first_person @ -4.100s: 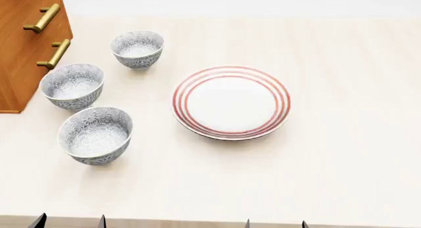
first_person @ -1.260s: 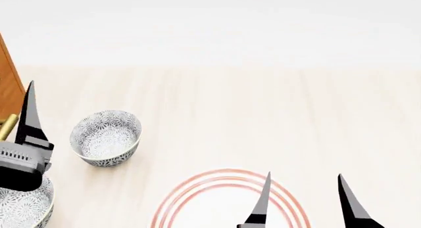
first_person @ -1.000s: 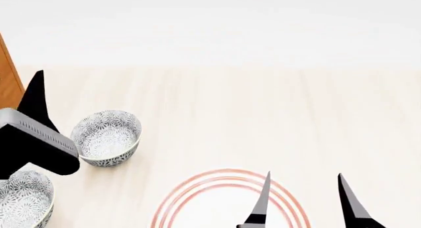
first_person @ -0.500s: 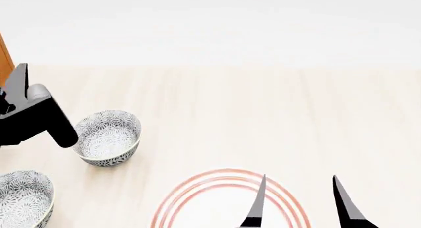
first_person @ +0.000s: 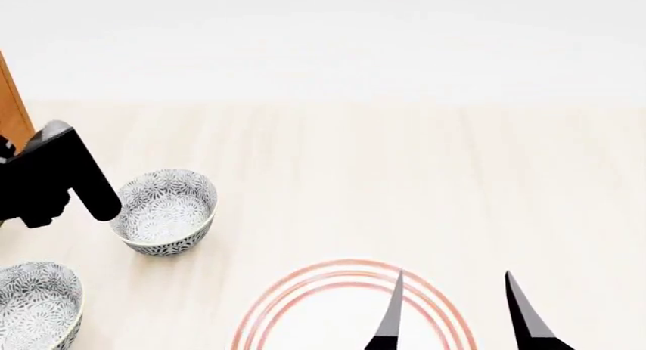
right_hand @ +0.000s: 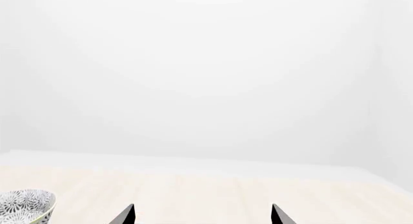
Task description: Open the top drawer of the cabinet.
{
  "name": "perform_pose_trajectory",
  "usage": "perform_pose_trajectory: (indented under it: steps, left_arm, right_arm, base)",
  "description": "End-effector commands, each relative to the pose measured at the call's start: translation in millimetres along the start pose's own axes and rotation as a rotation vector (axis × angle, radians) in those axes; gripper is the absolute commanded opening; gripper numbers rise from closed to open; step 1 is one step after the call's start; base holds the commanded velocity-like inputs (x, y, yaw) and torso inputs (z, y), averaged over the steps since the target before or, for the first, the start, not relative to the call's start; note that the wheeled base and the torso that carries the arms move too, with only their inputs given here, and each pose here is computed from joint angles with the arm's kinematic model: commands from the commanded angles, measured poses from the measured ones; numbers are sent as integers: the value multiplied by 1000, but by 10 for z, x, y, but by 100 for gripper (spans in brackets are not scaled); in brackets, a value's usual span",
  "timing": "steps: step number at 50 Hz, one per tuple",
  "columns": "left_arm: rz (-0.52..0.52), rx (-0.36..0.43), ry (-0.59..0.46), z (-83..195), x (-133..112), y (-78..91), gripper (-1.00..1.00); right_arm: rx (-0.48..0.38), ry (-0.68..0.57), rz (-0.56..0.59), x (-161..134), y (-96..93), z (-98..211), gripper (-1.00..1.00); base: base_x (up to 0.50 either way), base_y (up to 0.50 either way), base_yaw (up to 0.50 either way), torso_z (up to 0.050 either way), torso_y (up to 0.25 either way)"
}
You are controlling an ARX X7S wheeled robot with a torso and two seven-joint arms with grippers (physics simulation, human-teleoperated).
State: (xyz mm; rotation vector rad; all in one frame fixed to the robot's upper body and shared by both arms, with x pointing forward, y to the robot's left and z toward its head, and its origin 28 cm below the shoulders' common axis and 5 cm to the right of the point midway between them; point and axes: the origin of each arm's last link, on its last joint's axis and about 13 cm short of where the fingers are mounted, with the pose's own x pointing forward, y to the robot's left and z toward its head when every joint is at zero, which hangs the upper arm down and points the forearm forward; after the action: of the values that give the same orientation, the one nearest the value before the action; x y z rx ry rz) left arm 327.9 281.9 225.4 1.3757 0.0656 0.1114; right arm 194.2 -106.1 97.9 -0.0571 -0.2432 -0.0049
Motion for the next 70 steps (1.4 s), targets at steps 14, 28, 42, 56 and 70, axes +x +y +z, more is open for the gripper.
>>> perform_pose_trajectory:
  steps: [14,28,42,56,70]
  left_arm:
    - [6,39,159,-164,256,19,100]
    - [5,32,211,-252,350,21,100]
    - [-33,70,268,-311,437,-6,100]
    - [-36,160,386,-392,528,114,100]
    - [-11,154,448,-469,556,210,100]
  right_arm:
    - [-6,5,7,-4,7,-13,100]
    - [-13,10,16,-3,15,-25,100]
    - [-20,11,23,6,15,-26,100]
    - [-21,6,25,14,12,2,100]
    - [-19,16,28,4,16,-21,100]
  base:
    - [0,0,0,0,0]
    - [0,0,0,0,0]
    - [0,0,0,0,0]
    - [0,0,0,0,0]
    - [0,0,0,0,0]
